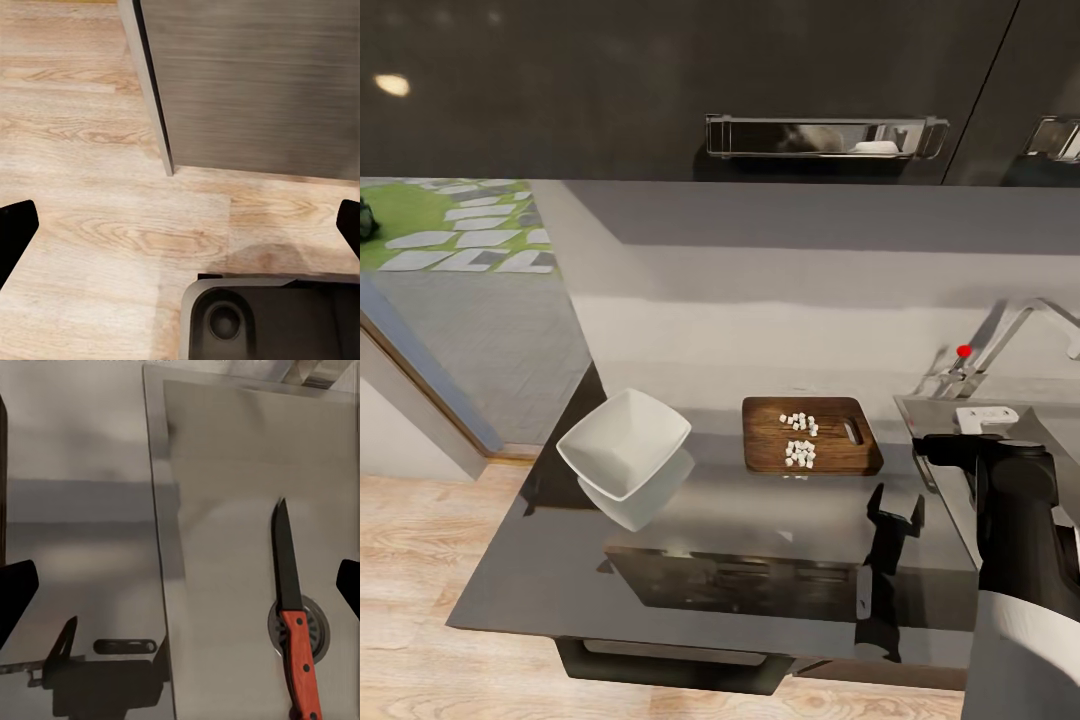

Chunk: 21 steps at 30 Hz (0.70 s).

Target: In the kitchen, take the Vidalia onion out of the sink, dice it on the chopping board with the paring knife, put the diced onion into the bowl on the countertop, then place both the paring knife and the chopping board into the sink.

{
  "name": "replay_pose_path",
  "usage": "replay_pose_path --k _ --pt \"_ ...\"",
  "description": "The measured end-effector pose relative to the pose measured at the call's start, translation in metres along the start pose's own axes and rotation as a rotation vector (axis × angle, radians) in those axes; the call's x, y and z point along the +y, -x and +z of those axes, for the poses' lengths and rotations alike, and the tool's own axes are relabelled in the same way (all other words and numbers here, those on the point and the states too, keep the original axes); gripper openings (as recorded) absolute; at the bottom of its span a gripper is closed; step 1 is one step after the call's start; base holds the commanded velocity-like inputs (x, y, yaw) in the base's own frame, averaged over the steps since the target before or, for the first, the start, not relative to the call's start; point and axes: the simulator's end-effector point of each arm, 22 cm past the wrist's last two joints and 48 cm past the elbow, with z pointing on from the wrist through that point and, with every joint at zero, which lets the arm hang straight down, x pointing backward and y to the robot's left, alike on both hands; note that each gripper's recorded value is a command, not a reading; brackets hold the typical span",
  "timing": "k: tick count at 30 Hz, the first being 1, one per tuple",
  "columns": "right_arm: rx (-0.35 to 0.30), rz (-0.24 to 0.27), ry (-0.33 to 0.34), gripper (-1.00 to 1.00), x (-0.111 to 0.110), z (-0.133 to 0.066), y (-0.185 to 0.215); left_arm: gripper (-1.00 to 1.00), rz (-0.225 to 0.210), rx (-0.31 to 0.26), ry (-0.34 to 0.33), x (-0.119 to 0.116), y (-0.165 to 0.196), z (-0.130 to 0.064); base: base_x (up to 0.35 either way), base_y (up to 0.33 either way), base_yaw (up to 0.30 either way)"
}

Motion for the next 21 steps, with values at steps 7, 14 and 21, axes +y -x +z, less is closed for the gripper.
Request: replay_pose_path --k 7,14,21 --pt "-0.011 -0.008 -0.021 1.0 -0.011 -0.003 0.005 1.0 -0.001 0.0 0.0 0.0 0.0 0.0 0.0 0.0 0.0" --pt "-0.015 -0.014 -0.036 1.0 -0.02 -0.004 0.007 1.0 0.0 0.0 0.0 0.0 0.0 0.0 0.0 0.0 0.0" --pt "-0.016 -0.015 -0.037 1.0 -0.021 -0.004 0.007 1.0 0.0 0.0 0.0 0.0 0.0 0.0 0.0 0.0 0.0"
